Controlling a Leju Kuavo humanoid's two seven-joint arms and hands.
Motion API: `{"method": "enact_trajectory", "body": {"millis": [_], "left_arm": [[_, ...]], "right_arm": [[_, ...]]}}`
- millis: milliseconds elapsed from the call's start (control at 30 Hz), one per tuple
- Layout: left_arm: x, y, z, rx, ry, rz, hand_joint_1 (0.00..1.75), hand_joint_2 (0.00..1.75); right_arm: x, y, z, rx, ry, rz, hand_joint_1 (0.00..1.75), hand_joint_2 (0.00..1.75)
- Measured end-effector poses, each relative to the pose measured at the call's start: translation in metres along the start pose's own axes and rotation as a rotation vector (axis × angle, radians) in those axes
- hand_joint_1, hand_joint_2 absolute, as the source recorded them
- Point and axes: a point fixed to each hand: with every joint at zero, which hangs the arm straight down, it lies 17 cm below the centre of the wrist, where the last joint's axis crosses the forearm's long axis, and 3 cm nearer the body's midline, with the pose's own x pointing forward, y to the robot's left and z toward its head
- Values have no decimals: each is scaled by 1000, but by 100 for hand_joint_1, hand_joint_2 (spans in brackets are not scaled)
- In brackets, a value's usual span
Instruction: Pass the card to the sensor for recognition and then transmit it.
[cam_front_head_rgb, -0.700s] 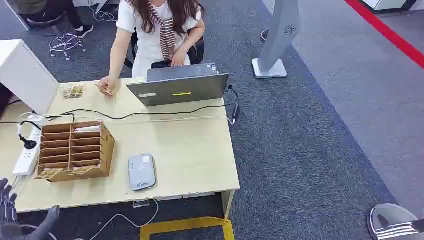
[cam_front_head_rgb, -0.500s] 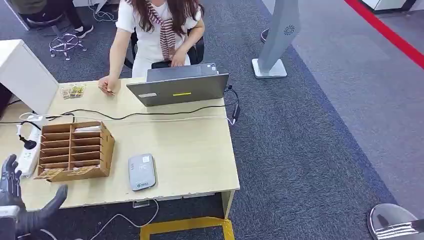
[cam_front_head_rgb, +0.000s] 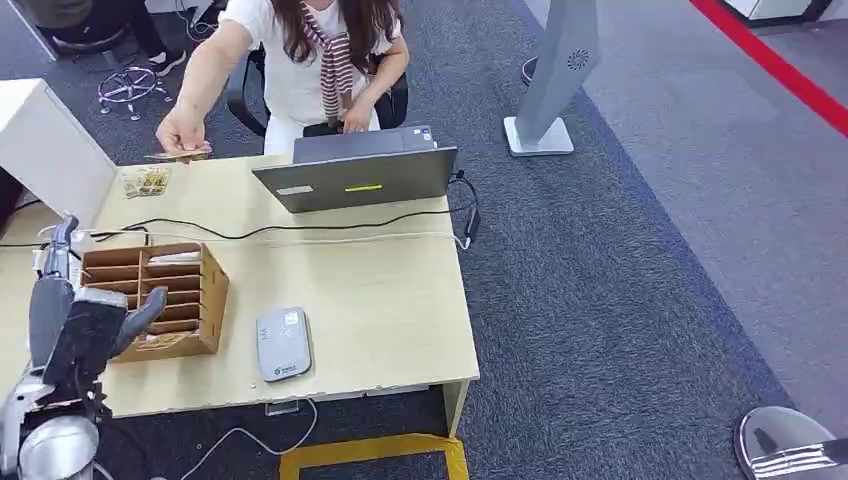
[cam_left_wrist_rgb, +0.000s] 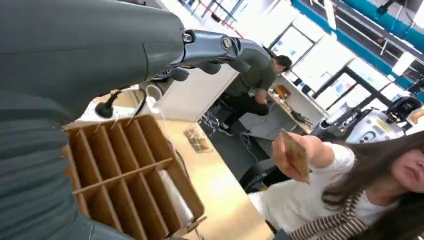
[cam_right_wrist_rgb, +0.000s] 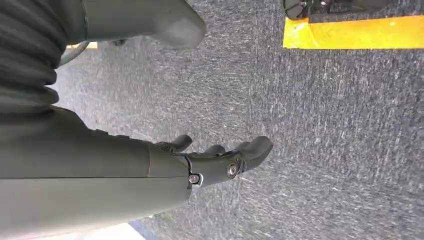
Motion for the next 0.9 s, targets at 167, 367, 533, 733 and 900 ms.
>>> {"method": "enact_trajectory", "body": {"millis": [167,367,533,733,900], "left_arm": [[0,-7,-31,-26,-4,-106,0,175],[0,-6,-72,-41,-9,-265,0,175],[0,2,-102,-42,-12,-399,0,175],[0,22,-138,-21,-7,-578,0,175],[0,47,-166,6,-1,-726,0,175]], "right_arm": [[0,2,0,11,0,29,0,175],[2,3,0,14,0,58,0,175],[2,5,1,24,0,86,0,175],[2,6,1,31,0,122,0,175],[1,8,1,43,1,151,0,175]]}}
